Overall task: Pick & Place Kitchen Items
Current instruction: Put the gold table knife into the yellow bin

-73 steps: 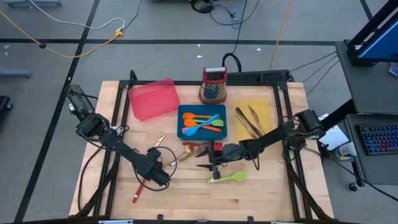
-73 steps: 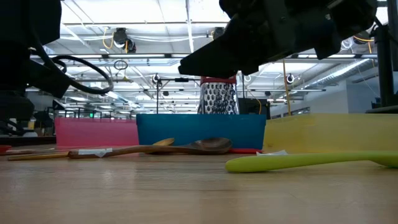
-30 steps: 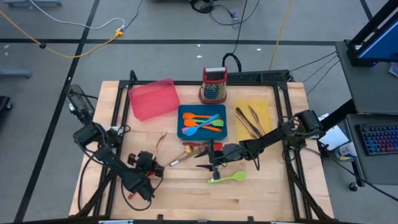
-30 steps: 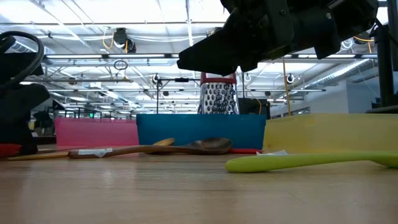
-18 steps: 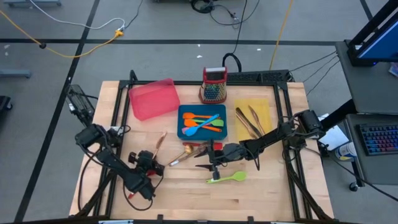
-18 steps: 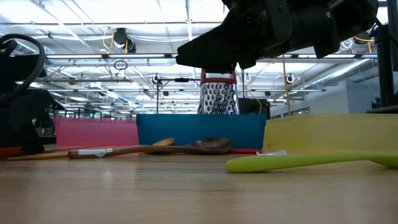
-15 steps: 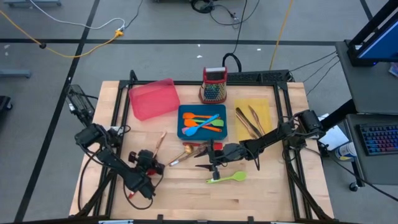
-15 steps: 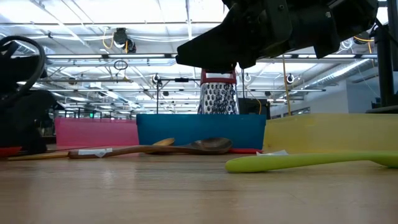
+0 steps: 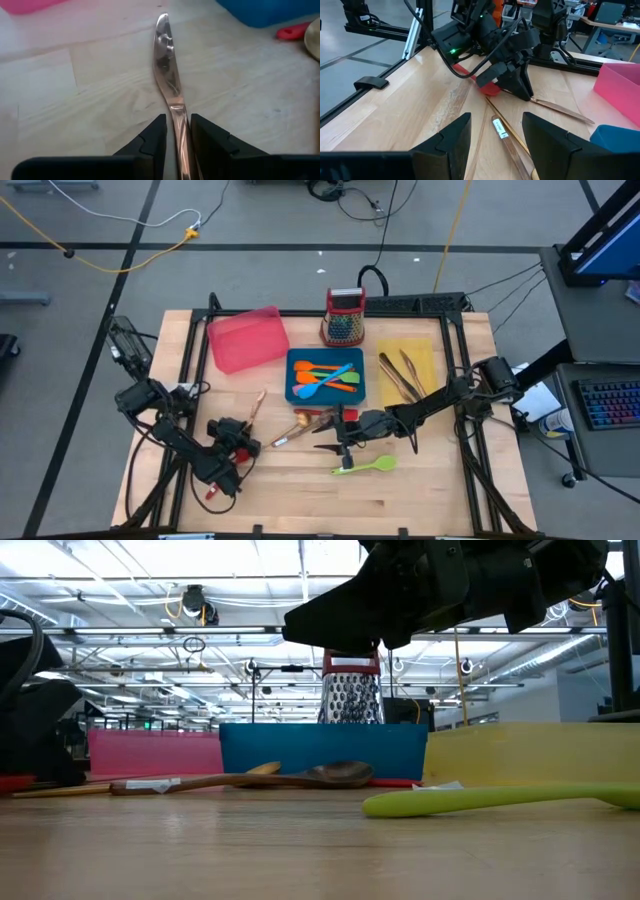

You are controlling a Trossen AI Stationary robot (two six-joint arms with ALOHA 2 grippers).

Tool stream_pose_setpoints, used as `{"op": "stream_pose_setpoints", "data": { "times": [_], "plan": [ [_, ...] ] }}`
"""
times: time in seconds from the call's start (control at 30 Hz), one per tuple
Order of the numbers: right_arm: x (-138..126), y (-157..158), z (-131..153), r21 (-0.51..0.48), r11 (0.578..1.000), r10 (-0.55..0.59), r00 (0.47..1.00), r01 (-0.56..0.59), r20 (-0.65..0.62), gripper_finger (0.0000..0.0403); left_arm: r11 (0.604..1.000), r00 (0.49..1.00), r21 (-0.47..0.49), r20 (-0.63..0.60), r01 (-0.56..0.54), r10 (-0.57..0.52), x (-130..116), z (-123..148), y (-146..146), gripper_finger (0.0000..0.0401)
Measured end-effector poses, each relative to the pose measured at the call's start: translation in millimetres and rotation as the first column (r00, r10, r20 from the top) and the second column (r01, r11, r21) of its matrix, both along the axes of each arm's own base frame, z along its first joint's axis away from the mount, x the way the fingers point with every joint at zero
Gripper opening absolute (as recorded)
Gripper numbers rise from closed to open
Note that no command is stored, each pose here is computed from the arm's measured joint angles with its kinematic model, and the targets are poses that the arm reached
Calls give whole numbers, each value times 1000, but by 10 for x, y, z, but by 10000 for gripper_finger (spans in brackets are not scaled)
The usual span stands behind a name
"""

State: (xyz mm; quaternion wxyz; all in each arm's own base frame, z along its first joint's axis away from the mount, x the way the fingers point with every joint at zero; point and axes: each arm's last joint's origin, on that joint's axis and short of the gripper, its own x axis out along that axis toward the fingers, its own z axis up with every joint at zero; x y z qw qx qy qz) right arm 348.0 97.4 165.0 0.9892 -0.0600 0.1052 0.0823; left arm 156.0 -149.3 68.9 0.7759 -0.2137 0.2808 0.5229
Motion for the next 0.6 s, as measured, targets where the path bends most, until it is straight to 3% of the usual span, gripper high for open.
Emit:
{"op": "stream_pose_setpoints", "data": {
  "times": [0.17,0.33,0.6],
  "plan": [
    [1,0,5,1,1000,0,1000,0,5,171,1000,999,-1,46,3,-3,-4,-27,15,86],
    [2,1,8,0,1000,1,1000,-1,8,171,1000,999,-1,52,2,-2,-12,-28,13,31],
    [4,-1,14,-41,999,9,1000,-8,21,171,1000,996,4,84,-9,8,-8,-26,17,32]
  ]
}}
